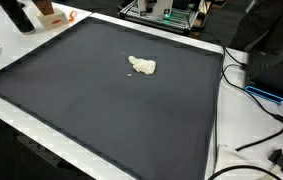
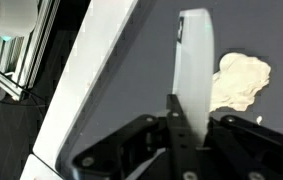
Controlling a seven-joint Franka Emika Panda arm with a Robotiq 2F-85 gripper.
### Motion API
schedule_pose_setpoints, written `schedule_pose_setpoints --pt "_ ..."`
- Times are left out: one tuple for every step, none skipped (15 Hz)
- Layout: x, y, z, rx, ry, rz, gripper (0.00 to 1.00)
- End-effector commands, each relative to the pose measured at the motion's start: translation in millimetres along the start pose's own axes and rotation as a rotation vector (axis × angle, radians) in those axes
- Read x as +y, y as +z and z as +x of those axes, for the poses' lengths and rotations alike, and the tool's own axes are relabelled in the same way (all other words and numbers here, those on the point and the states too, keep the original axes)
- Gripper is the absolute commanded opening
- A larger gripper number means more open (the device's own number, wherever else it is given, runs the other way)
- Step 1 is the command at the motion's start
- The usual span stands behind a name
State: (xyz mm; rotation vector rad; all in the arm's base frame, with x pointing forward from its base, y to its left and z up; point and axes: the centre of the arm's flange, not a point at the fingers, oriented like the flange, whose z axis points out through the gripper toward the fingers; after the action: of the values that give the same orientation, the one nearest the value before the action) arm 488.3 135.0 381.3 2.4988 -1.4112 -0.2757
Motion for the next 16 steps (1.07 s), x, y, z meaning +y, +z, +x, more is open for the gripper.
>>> schedule_pose_setpoints --pt "-27.3 15.8 2.5 0.089 0.056 -0.109 0.01" --pt "-32.8 21.5 3.9 0.112 0.068 -0.137 0.01" --pt "-37.2 27.0 5.0 0.125 0.074 -0.163 0.01" --pt "-41.7 31.9 6.9 0.139 0.077 -0.192 0.01" --pt "-45.5 36.3 7.9 0.152 0.080 -0.220 0.01" --pt "-49.2 40.6 8.8 0.163 0.084 -0.247 0.01" --pt "-53.0 44.9 10.2 0.173 0.083 -0.276 0.01" --pt "-55.8 48.7 11.2 0.180 0.084 -0.301 0.01" --pt "-58.9 52.9 12.1 0.180 0.081 -0.324 0.01" --pt "-61.8 56.4 13.0 0.181 0.081 -0.346 0.01" --pt "-64.4 60.0 14.0 0.181 0.079 -0.365 0.01" --pt "-67.0 63.9 15.2 0.183 0.077 -0.388 0.01" --pt "-69.7 66.9 16.5 0.185 0.074 -0.407 0.01" --pt "-71.8 70.1 17.7 0.190 0.068 -0.425 0.01" --pt "-74.2 72.9 18.7 0.194 0.065 -0.441 0.01" --pt "-76.6 76.0 19.6 0.201 0.056 -0.458 0.01"
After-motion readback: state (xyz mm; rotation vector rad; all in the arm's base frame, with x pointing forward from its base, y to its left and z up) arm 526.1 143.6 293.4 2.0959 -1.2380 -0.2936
